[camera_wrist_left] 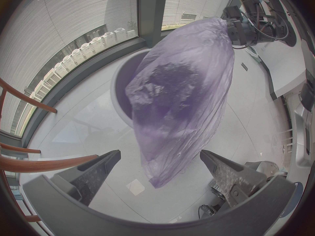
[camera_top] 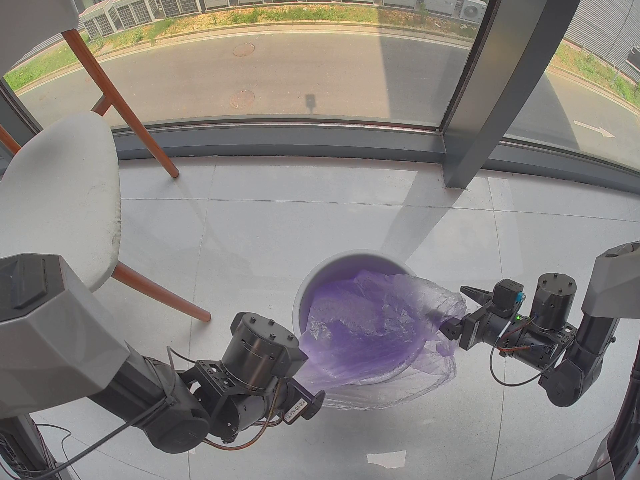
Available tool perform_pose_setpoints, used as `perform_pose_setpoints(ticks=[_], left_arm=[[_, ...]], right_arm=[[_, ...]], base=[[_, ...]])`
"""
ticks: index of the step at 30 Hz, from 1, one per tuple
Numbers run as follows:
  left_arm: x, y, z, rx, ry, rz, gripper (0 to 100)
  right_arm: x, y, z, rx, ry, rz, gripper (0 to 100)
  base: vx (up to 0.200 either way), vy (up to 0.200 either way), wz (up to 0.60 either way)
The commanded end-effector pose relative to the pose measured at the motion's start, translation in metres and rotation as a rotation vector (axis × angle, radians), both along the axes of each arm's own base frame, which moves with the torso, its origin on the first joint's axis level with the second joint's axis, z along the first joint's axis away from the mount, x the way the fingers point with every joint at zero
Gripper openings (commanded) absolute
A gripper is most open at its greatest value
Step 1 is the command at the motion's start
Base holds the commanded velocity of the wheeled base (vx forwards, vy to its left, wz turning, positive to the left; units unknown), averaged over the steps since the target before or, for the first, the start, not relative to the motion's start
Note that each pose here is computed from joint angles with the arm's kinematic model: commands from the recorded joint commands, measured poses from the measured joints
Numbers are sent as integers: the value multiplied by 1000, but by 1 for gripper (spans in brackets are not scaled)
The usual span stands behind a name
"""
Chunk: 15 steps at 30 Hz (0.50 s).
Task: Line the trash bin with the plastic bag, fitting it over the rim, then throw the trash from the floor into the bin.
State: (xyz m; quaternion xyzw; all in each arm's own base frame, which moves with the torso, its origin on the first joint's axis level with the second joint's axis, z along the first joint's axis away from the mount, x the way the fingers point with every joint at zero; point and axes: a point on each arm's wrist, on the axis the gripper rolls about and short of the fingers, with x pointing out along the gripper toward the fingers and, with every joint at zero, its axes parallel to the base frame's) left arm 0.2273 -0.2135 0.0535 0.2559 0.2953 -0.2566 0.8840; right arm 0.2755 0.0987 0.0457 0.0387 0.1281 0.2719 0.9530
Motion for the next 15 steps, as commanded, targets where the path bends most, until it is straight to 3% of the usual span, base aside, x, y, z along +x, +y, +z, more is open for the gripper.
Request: perform_pose_setpoints(ticks=[1, 15], left_arm=[[-3, -13, -2, 5, 9, -40, 100], [1, -46, 6, 29, -56, -51, 100]], right_arm=[[1, 7, 5, 13, -29, 18, 0], [4, 8, 7, 17, -43, -1, 0]], base=[[0, 0, 0], [0, 0, 0]])
